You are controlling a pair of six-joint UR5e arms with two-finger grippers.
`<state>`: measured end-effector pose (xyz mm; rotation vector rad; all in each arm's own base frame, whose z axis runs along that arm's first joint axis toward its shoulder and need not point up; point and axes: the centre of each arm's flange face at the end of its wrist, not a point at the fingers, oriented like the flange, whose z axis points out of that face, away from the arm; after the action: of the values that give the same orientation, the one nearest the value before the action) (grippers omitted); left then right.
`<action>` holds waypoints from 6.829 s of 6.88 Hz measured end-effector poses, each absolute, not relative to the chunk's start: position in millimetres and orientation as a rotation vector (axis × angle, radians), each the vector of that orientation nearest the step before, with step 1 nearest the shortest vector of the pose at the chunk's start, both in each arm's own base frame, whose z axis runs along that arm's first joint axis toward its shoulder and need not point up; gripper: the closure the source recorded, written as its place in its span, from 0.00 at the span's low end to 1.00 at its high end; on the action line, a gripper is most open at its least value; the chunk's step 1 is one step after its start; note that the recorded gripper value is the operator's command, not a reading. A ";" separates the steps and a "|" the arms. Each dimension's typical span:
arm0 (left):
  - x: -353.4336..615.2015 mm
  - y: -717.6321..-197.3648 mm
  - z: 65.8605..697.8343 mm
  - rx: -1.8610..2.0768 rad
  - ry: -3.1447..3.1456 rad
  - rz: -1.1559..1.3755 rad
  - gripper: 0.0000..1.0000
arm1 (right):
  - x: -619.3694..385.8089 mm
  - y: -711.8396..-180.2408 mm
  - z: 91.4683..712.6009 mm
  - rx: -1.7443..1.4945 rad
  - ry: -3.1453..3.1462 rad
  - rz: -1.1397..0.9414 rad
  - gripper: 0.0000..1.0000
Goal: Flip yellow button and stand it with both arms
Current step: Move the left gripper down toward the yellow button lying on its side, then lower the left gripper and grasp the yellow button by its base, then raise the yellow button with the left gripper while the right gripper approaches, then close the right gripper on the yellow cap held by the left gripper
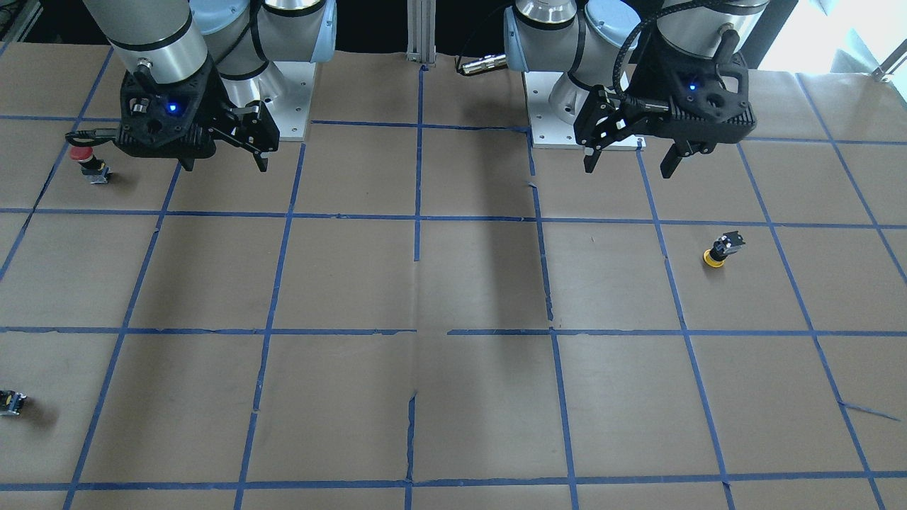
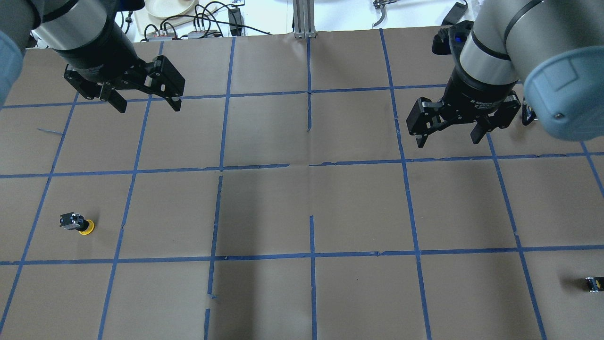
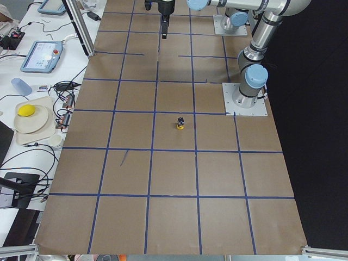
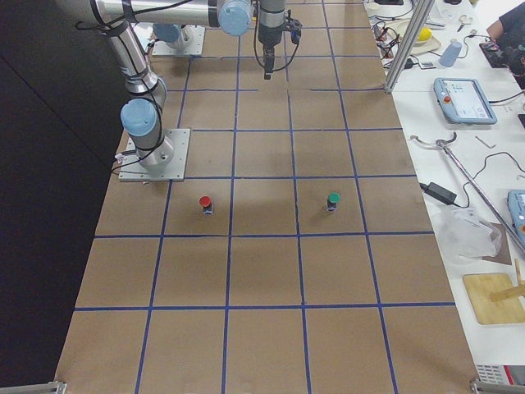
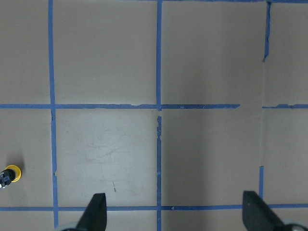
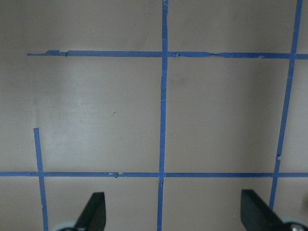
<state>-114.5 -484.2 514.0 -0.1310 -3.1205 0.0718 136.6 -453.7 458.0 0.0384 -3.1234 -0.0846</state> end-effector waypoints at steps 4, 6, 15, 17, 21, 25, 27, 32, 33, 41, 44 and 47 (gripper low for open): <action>37.1 -483.4 436.9 -0.264 -3.099 -0.142 0.02 | 136.6 -453.7 457.9 0.038 -3.123 -0.085 0.00; 100.9 -472.8 385.5 -0.158 -3.078 -0.173 0.04 | 136.6 -453.7 457.9 0.038 -3.123 -0.085 0.00; 198.8 -440.8 227.7 0.336 -3.091 -0.197 0.08 | 133.0 -450.8 448.6 0.040 -3.087 -0.112 0.00; 206.3 -436.2 217.5 0.349 -3.086 -0.216 0.21 | 132.4 -451.2 446.7 0.039 -3.081 -0.116 0.00; 207.7 -433.8 215.3 0.334 -3.097 -0.201 0.79 | 125.2 -459.4 473.1 0.002 -3.108 -0.037 0.00; 210.7 -452.8 238.0 0.115 -3.109 -0.102 0.80 | 139.4 -456.0 522.1 -0.156 -3.252 -0.057 0.00; 165.5 -478.2 260.9 -0.044 -2.974 -0.082 0.80 | 147.8 -457.3 521.5 -0.321 -3.321 -0.094 0.00; -36.7 -478.5 337.5 -0.068 -2.238 0.011 0.82 | 165.4 -473.9 513.4 -0.834 -3.470 -0.294 0.00; -73.5 -475.6 360.2 0.001 -2.099 0.036 0.82 | 163.7 -479.8 514.1 -1.028 -3.488 -0.373 0.00; -174.9 -460.3 452.9 0.201 -1.502 0.027 0.82 | 157.5 -503.6 522.3 -2.033 -3.343 -1.100 0.00; -175.2 -461.4 451.0 0.203 -1.500 0.024 0.82 | 167.0 -499.9 531.3 -2.122 -3.304 -1.260 0.00; -175.1 -462.0 449.9 0.203 -1.500 0.025 0.82 | 186.1 -490.7 515.8 -2.093 -3.254 -1.374 0.00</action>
<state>-175.1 -462.0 449.9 0.2031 -1.5001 0.0247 186.1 -490.7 515.8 -2.0928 -3.2544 -1.3738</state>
